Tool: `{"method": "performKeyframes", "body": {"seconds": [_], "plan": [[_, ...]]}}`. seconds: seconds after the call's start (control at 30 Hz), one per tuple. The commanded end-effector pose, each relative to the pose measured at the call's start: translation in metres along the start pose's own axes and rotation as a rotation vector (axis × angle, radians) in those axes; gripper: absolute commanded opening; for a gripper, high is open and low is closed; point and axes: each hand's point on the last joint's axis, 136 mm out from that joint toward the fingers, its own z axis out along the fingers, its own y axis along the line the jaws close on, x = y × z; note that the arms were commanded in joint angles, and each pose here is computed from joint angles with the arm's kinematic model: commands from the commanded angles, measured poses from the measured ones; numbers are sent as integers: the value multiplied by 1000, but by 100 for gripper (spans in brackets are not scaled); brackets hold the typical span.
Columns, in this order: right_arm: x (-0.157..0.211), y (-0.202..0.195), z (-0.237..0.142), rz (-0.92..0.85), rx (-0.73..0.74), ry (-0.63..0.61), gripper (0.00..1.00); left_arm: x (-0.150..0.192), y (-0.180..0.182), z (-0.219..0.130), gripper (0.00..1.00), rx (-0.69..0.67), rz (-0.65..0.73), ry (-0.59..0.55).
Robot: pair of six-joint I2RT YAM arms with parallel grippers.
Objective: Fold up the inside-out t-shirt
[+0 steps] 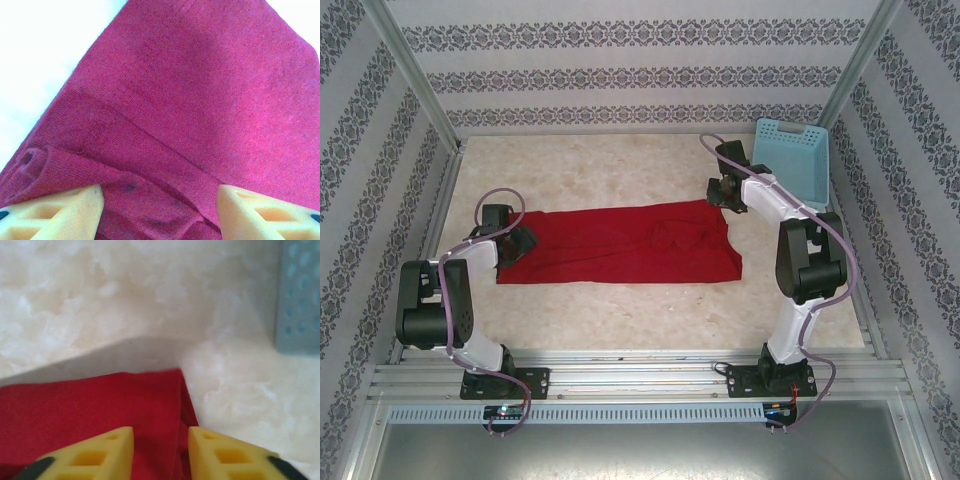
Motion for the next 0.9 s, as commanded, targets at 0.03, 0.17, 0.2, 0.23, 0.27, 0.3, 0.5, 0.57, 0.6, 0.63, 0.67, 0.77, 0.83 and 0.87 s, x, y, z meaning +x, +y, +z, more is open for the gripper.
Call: {"method": "performKeyframes", "body": {"seconds": [0.03,0.17,0.2,0.23,0.27,0.3,0.5,0.57,0.6,0.63,0.67,0.77,0.83,0.87], "plan": [[8,-15,-11,-21,65,1,66,26,32,5,63,-93,-17,88],[50,6,-18,29,-98,49,96,26,31,6,63,-89,-17,90],[59,9,-18,35,-114,65,98,26,31,5,63,-88,-16,88],[71,9,-17,40,-108,84,98,27,32,6,63,-89,-16,90],[80,8,-14,44,-101,101,98,26,31,6,63,-87,-16,90],[87,9,-10,46,-100,113,98,26,30,6,63,-83,-16,89],[106,16,20,34,-67,188,98,27,30,7,63,-83,-18,94],[108,18,28,30,-41,214,98,27,31,7,63,-83,-19,95],[106,20,28,13,-25,208,98,28,31,7,63,-82,-18,95],[105,23,29,3,-16,208,98,28,31,7,63,-80,-18,96],[105,28,29,-2,-12,215,98,28,30,6,63,-78,-20,94],[110,40,33,-2,-5,241,93,28,31,6,63,-78,-22,93],[114,47,37,-18,11,254,87,29,31,5,63,-77,-24,91],[116,50,40,-22,19,260,85,29,31,4,63,-75,-26,89]]}}
